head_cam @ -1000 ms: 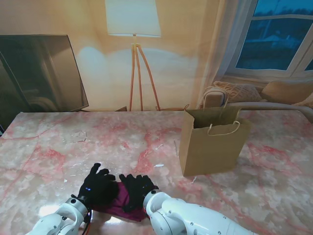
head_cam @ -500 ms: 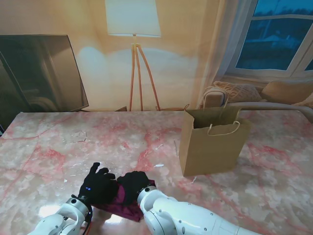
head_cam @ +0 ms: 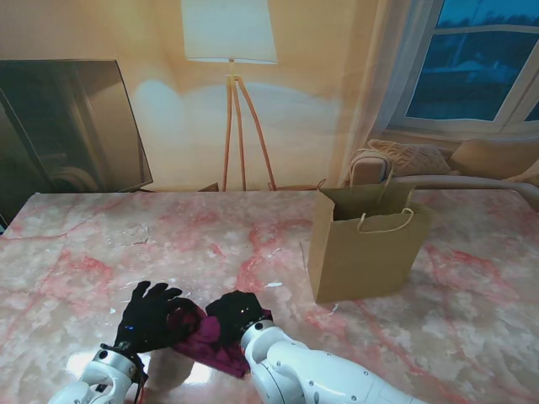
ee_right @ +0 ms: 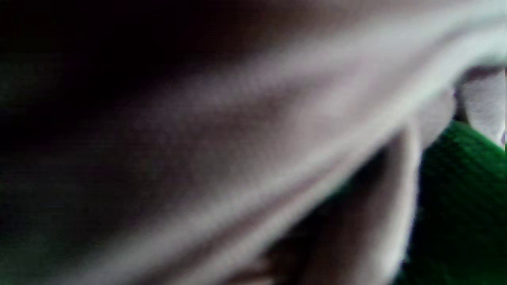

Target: Fold the socks and the shorts into the kraft paper bag

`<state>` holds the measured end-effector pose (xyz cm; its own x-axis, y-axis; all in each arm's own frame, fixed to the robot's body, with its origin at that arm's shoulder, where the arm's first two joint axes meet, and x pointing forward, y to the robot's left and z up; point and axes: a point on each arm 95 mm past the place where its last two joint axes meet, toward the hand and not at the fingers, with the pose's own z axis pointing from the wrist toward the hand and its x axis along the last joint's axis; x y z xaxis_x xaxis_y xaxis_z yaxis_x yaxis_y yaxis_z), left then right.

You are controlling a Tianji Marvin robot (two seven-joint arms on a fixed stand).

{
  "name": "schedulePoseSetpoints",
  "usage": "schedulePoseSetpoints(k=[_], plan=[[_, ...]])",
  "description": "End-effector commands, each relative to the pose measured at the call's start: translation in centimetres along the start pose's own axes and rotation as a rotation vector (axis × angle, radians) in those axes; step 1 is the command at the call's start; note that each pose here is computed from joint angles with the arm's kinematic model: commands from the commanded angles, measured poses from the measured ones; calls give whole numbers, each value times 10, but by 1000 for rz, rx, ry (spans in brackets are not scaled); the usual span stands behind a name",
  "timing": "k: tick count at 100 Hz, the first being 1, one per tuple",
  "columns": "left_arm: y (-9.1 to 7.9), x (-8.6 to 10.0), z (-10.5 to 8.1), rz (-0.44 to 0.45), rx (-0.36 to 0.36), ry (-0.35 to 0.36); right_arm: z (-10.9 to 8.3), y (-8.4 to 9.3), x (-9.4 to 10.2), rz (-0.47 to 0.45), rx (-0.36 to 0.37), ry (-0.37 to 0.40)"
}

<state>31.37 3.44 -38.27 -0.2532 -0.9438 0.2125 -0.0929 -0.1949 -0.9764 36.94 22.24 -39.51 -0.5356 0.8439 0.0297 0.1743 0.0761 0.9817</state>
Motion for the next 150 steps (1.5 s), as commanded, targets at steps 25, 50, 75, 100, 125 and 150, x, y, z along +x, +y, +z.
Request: schedulePoseSetpoints(k=[25,50,75,100,125,150], plan=[[-29,-21,-21,-2,113,-143,-19,-31,-20,109,-14,-18],[-28,-34,-22,-45,100,-184,-30,13,-28,177,-125,-2],[-29,-36,-14,-40,99,-176,-47,73,-41,202,-242,-6],[-30,-37,-10,-39,103,-168,-67,141,-68,150,-376,-48],[-32,-35,-4,-38,116,-156,-83,191,-110,105,-472,-151],[-36,-35,1,-36,122,-157,-99,230,-141,103,-565,-235]])
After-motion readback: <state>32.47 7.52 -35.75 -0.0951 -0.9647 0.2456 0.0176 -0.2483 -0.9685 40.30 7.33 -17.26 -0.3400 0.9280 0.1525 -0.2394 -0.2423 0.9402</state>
